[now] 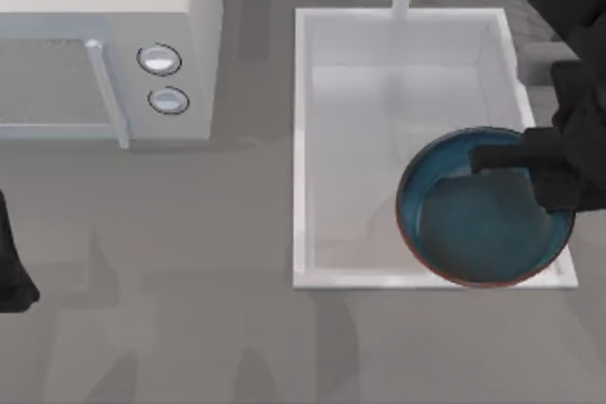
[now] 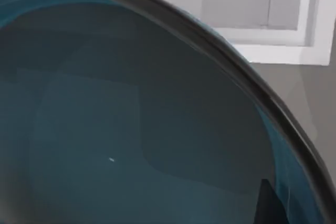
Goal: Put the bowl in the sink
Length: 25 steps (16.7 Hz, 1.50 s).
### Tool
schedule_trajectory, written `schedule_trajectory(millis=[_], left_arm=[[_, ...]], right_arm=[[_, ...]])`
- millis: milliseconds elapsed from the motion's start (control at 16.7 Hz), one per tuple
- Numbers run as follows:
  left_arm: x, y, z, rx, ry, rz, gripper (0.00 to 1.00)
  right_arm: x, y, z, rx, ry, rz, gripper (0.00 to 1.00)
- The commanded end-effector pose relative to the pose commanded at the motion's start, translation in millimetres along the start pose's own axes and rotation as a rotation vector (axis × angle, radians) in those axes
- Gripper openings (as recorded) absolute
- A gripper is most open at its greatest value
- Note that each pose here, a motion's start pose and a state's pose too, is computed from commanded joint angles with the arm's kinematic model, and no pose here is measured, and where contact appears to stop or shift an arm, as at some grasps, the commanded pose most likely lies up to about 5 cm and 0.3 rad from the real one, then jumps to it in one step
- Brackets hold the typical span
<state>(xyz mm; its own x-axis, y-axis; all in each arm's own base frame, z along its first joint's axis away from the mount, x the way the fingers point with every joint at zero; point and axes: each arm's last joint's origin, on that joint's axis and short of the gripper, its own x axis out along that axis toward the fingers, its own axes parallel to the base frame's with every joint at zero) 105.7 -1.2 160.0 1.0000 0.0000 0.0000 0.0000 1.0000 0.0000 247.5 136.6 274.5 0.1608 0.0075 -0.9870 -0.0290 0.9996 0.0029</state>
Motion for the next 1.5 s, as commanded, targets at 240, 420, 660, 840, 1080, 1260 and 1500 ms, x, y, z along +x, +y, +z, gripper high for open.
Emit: schedule_trajectory(millis=[240,420,660,840,1080,1260,1500], left_arm=[[0.0,0.0,0.0,0.0,0.0,0.0,1.0],[0.0,0.0,0.0,0.0,0.0,0.0,1.0],[0.0,0.0,0.0,0.0,0.0,0.0,1.0],[0.0,0.0,0.0,0.0,0.0,0.0,1.0],[0.0,0.0,0.0,0.0,0.0,0.0,1.0],[0.0,0.0,0.0,0.0,0.0,0.0,1.0],[0.0,0.0,0.0,0.0,0.0,0.0,1.0]], right_arm=[[19.7,15.6,15.1,-0.062,-0.186,0.006,0.0],[41.4,29.5,26.5,-0.109,-0.356,0.0,0.0],[70.6,46.0,36.0,-0.152,-0.626,-0.011,0.0],[83.8,53.9,36.9,-0.152,-0.847,-0.017,0.0],[84.3,55.5,30.5,-0.098,-1.13,-0.021,0.0],[77.7,52.2,22.7,-0.039,-1.288,-0.026,0.0],[69.9,47.0,14.4,0.018,-1.397,-0.034,0.0]])
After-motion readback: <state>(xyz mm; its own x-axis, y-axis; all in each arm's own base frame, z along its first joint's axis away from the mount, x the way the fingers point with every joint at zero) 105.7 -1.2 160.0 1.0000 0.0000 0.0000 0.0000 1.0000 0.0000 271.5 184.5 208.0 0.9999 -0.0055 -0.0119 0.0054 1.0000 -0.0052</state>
